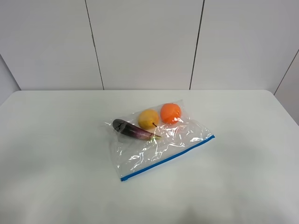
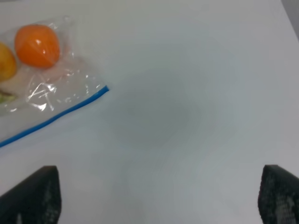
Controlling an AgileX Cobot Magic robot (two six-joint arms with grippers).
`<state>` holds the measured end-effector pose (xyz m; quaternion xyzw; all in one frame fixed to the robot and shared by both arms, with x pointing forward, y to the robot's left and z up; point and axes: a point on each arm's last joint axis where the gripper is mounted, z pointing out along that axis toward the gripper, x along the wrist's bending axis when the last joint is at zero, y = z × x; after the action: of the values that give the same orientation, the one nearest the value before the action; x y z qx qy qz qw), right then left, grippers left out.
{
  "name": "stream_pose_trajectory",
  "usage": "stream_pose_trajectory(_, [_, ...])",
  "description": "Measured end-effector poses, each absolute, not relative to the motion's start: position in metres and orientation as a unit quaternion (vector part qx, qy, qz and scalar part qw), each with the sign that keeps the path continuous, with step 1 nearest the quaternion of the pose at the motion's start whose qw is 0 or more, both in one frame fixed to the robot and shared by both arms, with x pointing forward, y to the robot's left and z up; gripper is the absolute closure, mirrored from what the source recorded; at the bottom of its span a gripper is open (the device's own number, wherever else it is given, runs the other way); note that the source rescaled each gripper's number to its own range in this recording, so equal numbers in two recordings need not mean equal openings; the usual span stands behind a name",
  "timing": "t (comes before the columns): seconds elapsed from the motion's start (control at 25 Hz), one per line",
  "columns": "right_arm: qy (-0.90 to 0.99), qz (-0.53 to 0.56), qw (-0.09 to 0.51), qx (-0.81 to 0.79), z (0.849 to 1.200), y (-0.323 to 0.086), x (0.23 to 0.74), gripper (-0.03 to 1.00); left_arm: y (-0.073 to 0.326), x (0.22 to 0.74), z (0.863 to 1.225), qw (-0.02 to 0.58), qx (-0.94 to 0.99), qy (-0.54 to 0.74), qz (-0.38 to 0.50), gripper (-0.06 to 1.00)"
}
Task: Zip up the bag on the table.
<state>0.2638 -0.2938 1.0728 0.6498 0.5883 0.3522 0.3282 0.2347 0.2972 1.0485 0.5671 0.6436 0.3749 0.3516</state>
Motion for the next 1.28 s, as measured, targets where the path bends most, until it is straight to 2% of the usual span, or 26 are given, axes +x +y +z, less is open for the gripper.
stream_pose_trajectory(0.28, [0.599, 0.379, 0.315, 0.631, 1.058, -0.291, 0.248, 0.06, 0.297, 0.235, 1.048, 0.352, 0.567, 0.644, 0.375, -0.05])
stream_pose_trajectory(0.76, [0.594, 0.399, 0.352, 0.604, 1.054, -0.292, 0.234, 0.06, 0.297, 0.235, 1.048, 0.352, 0.567, 0.644, 0.375, -0.05])
stream_pose_trajectory(1.28, [0.606, 0.42, 0.332, 0.589, 1.052, -0.293, 0.235, 0.06, 0.297, 0.235, 1.048, 0.352, 0.567, 0.644, 0.375, -0.05])
